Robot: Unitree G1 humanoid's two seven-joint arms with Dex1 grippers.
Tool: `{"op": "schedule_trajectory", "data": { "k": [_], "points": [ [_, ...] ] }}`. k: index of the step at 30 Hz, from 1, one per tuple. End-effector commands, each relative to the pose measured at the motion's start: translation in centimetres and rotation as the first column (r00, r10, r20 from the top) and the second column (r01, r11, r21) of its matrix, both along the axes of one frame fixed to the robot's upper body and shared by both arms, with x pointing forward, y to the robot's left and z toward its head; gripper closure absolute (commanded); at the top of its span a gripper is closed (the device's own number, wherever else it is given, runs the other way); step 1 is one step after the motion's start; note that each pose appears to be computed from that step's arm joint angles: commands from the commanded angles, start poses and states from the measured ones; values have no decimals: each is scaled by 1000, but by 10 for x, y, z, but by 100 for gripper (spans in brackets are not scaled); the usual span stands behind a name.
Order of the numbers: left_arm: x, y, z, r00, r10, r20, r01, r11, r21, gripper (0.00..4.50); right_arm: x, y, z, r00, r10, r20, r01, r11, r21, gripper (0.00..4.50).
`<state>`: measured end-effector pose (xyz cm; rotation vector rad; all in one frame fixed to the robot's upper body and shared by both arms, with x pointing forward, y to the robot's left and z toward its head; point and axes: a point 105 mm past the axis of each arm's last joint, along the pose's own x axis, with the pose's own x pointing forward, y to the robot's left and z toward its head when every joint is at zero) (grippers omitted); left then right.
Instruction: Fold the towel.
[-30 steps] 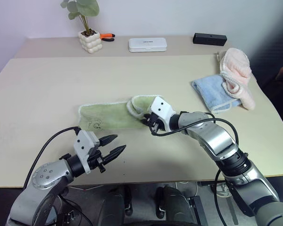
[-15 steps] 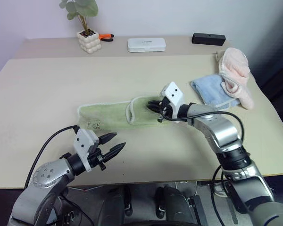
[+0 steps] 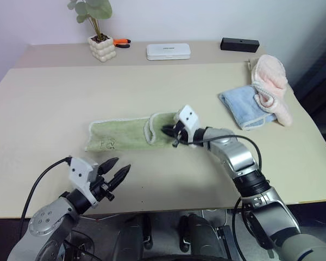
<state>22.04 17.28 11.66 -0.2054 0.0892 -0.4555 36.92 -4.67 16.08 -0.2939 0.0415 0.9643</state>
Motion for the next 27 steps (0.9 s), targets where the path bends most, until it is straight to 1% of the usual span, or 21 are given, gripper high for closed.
{"op": "schedule_trajectory", "data": {
  "k": [1, 3, 4, 5, 7, 9, 11, 13, 15, 18, 19, 20, 21, 22, 24, 27],
  "points": [
    [2, 15, 6, 988, 146, -57, -154, 972, -176, 128, -20, 11, 43, 950, 166, 266, -147, 985, -90, 210],
    [2, 17, 3, 979, 174, -101, -193, 954, -227, 39, -27, 14, 45, 923, 227, 311, -192, 971, -140, 113],
    [4, 19, -3, 966, 207, -153, -241, 938, -251, 0, -34, 17, 45, 907, 266, 326, -227, 962, -154, 54],
    [8, 23, -11, 942, 249, -225, -312, 897, -312, 0, -42, 20, 43, 889, 306, 340, -261, 950, -172, 10],
    [13, 27, -16, 907, 287, -309, -397, 829, -394, 0, -51, 24, 39, 871, 351, 345, -302, 935, -188, 10],
    [19, 33, -13, 888, 315, -336, -446, 768, -460, 0, -56, 25, 35, 866, 366, 340, -317, 929, -193, 10],
    [25, 42, -15, 855, 345, -387, -511, 687, -517, 0, -59, 27, 32, 863, 375, 339, -325, 925, -196, 10],
    [32, 46, -16, 833, 357, -423, -548, 642, -537, 0, -61, 28, 32, 862, 378, 337, -331, 924, -191, 10],
    [36, 49, -17, 818, 365, -445, -570, 621, -538, 0, -62, 29, 32, 863, 378, 336, -333, 924, -185, 10],
    [49, 61, -18, 781, 393, -486, -624, 526, -578, 0, -65, 31, 31, 858, 387, 338, -340, 921, -190, 10],
    [52, 62, -18, 778, 392, -492, -628, 518, -581, 0, -65, 31, 31, 858, 386, 340, -339, 921, -191, 10],
    [55, 61, -18, 779, 389, -492, -626, 528, -574, 0, -65, 31, 31, 858, 384, 341, -337, 922, -189, 10],
    [56, 61, -18, 779, 387, -493, -625, 535, -568, 51, -66, 31, 32, 858, 382, 343, -336, 923, -187, 4],
    [58, 60, -18, 780, 385, -494, -624, 540, -565, 87, -66, 32, 32, 858, 380, 344, -335, 924, -185, 4],
    [59, 60, -16, 786, 381, -487, -617, 537, -575, 185, -68, 32, 32, 860, 379, 343, -334, 925, -183, 4],
    [60, 61, -16, 788, 383, -482, -614, 542, -574, 342, -69, 31, 29, 861, 379, 340, -333, 924, -188, 4]
  ]
}}
